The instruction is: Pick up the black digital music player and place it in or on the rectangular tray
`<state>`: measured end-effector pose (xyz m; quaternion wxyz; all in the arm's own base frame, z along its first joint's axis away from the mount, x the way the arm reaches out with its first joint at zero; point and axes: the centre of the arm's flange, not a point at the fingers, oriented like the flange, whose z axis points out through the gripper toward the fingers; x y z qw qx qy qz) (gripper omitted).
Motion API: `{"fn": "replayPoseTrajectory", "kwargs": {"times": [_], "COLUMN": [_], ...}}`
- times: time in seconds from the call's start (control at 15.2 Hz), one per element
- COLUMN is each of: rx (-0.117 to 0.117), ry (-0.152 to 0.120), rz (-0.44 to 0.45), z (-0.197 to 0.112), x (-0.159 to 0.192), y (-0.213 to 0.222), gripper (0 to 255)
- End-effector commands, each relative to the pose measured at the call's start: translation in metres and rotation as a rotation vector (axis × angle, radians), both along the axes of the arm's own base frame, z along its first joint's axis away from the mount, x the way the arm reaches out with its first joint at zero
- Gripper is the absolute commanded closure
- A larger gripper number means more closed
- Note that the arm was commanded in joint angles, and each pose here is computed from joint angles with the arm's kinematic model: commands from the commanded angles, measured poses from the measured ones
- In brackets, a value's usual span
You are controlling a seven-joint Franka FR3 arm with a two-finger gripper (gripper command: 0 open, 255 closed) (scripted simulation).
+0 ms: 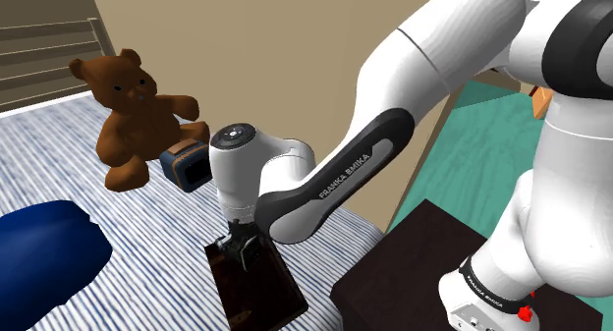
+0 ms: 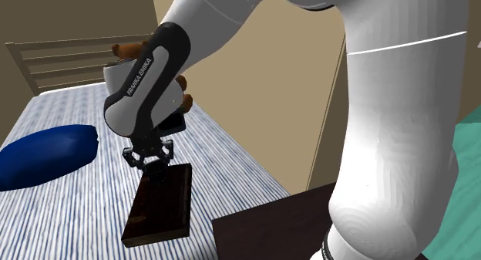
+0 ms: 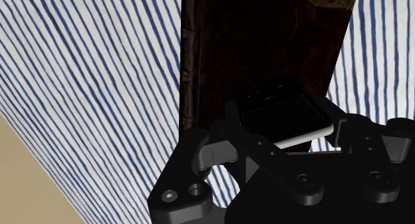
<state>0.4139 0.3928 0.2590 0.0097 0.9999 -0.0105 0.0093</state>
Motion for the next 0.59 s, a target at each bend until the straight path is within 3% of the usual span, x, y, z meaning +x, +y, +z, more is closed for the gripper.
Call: {"fn": "replayPoseTrajectory", "kwargs": {"times": [0.0,0.53], "rx": [0.0,0.0], "ry": [0.0,0.0], "rz": [0.0,0.0], "z": [-0.011,-0.05], "x": [0.0,0.0], "y": [0.001,0.001], "gripper": [255,255]}}
